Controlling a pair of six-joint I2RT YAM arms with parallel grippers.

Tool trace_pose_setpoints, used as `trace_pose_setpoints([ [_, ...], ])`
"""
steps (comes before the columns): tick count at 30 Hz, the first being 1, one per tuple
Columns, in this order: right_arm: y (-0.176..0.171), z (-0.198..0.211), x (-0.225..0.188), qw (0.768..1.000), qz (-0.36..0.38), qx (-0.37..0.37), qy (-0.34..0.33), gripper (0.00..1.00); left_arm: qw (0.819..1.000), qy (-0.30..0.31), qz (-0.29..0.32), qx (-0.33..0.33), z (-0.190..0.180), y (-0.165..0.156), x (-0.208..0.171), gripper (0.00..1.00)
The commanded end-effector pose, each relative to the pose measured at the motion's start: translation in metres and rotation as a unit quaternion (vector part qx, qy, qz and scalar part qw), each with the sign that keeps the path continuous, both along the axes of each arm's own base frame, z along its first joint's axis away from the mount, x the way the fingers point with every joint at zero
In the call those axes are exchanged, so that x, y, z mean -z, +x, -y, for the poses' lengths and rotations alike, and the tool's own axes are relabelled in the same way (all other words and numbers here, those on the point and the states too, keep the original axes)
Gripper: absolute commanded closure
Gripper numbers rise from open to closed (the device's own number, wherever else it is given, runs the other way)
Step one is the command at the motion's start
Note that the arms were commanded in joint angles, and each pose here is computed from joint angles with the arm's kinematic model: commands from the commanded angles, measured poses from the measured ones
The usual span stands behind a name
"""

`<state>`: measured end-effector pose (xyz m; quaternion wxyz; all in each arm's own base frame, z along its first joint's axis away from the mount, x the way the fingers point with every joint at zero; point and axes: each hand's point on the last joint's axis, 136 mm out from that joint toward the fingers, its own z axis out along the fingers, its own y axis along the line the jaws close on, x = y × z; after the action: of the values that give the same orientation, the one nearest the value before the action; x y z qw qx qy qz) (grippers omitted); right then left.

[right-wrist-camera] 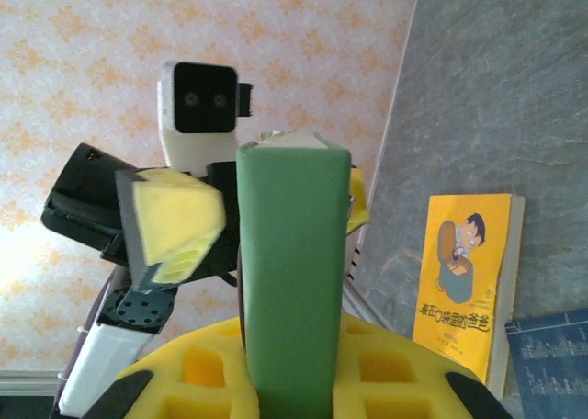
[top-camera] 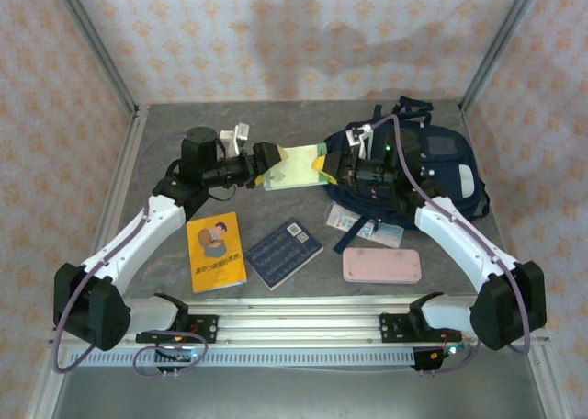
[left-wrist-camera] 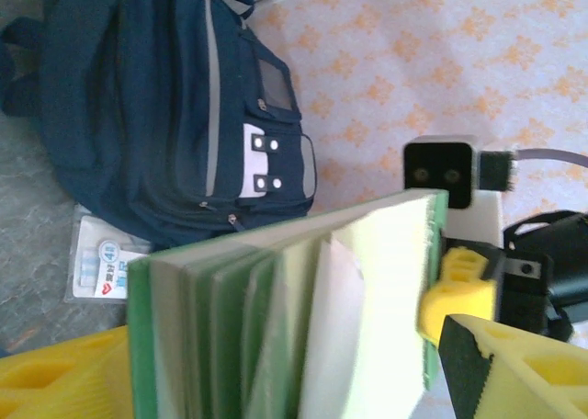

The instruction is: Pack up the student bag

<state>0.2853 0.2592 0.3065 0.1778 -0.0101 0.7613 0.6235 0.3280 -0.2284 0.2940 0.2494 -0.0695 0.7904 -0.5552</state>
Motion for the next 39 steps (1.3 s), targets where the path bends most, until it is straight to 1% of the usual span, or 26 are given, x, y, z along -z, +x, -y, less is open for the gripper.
trace_pose_setpoints([
  [1, -0.009, 0.006, -0.013, 0.999, 0.038, -0.012, 0.002, 1.0, 0.999, -0.037, 0.04, 0.003, -0.002, -0.003, -0.027, 0.19],
  [5, -0.01, 0.007, -0.011, 0.999, 0.038, -0.011, 0.0, 1.0, 0.997, -0.062, 0.04, 0.008, 0.0, -0.004, -0.027, 0.23],
  [10, -0.008, 0.007, -0.014, 0.999, 0.041, -0.011, 0.006, 1.0, 0.995, -0.093, 0.026, 0.017, 0.005, -0.005, -0.019, 0.25],
  [11, -0.008, 0.006, -0.016, 0.999, 0.043, -0.011, 0.01, 1.0, 0.995, -0.09, 0.025, 0.016, 0.004, -0.005, -0.016, 0.24],
  [14, -0.008, 0.005, -0.022, 0.999, 0.045, -0.015, 0.02, 1.0, 0.997, -0.068, 0.015, 0.013, 0.003, -0.005, -0.003, 0.14],
  [16, -0.009, 0.005, -0.026, 0.998, 0.048, -0.015, 0.025, 1.0, 0.998, -0.065, 0.007, 0.011, 0.002, -0.005, 0.004, 0.1],
  [20, -0.008, 0.005, -0.029, 0.998, 0.045, -0.015, 0.035, 1.0, 0.997, -0.077, 0.004, 0.022, 0.009, -0.007, 0.005, 0.1],
  [23, -0.008, 0.004, -0.03, 0.998, 0.045, -0.016, 0.04, 1.0, 0.996, -0.076, 0.007, 0.038, 0.018, -0.013, 0.003, 0.12],
  [26, -0.008, 0.004, -0.024, 0.998, 0.041, -0.018, 0.034, 1.0, 0.996, -0.08, 0.017, 0.041, 0.02, -0.016, -0.004, 0.17],
  [31, -0.009, 0.004, -0.002, 0.999, 0.031, -0.024, 0.001, 1.0, 0.995, -0.086, 0.036, 0.044, 0.018, -0.02, -0.018, 0.29],
  [34, -0.011, 0.006, 0.004, 0.999, 0.031, -0.028, -0.015, 1.0, 0.995, -0.082, 0.04, 0.044, 0.018, -0.022, -0.019, 0.38],
  [39, -0.014, 0.008, 0.013, 0.998, 0.029, -0.032, -0.035, 1.0, 0.995, -0.075, 0.039, 0.045, 0.017, -0.022, -0.014, 0.51],
])
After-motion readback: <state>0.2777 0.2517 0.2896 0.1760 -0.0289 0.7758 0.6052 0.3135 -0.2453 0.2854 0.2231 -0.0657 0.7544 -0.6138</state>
